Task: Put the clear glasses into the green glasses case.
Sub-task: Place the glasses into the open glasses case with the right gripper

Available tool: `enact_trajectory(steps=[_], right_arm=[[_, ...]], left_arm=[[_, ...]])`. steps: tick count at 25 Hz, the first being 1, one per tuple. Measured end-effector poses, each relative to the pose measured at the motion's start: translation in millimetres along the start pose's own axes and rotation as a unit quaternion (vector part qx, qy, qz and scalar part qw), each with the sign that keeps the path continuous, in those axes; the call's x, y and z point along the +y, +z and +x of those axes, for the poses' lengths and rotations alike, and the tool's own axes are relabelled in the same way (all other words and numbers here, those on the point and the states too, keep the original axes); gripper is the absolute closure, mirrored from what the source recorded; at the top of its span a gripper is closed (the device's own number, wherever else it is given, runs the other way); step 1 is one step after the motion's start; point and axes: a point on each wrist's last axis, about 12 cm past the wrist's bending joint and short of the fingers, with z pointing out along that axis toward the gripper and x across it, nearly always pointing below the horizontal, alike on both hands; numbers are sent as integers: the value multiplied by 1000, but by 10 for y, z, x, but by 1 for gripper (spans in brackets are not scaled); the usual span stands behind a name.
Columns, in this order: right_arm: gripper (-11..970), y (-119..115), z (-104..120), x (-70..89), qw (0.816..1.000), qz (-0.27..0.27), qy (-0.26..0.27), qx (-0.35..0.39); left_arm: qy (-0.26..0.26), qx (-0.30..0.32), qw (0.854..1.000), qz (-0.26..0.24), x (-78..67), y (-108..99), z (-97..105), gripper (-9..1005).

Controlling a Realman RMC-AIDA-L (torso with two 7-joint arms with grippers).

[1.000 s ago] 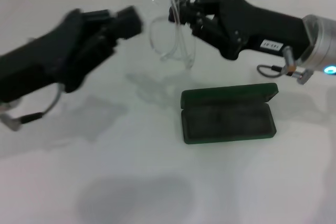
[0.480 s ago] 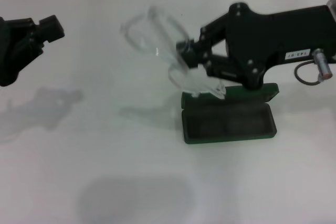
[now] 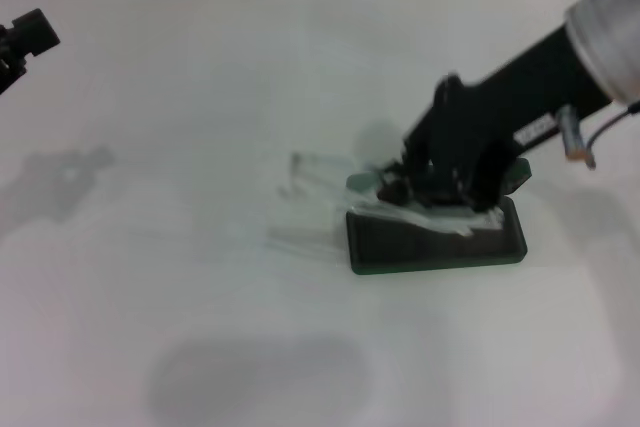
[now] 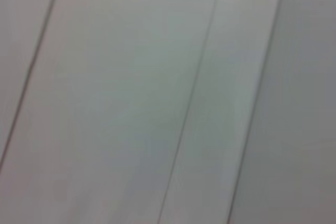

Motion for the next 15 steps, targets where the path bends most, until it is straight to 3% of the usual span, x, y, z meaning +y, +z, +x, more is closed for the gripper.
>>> enact_trajectory(steps=[8,15], right_arm=[[885,602,11,-19,987,1,-39,153],[885,836,1,18,971,26,-88,219]], left_arm=[[-11,-1,1000,-21,-31,-19,127,932],[-18,-6,1000,-20,-57,25,189,929]])
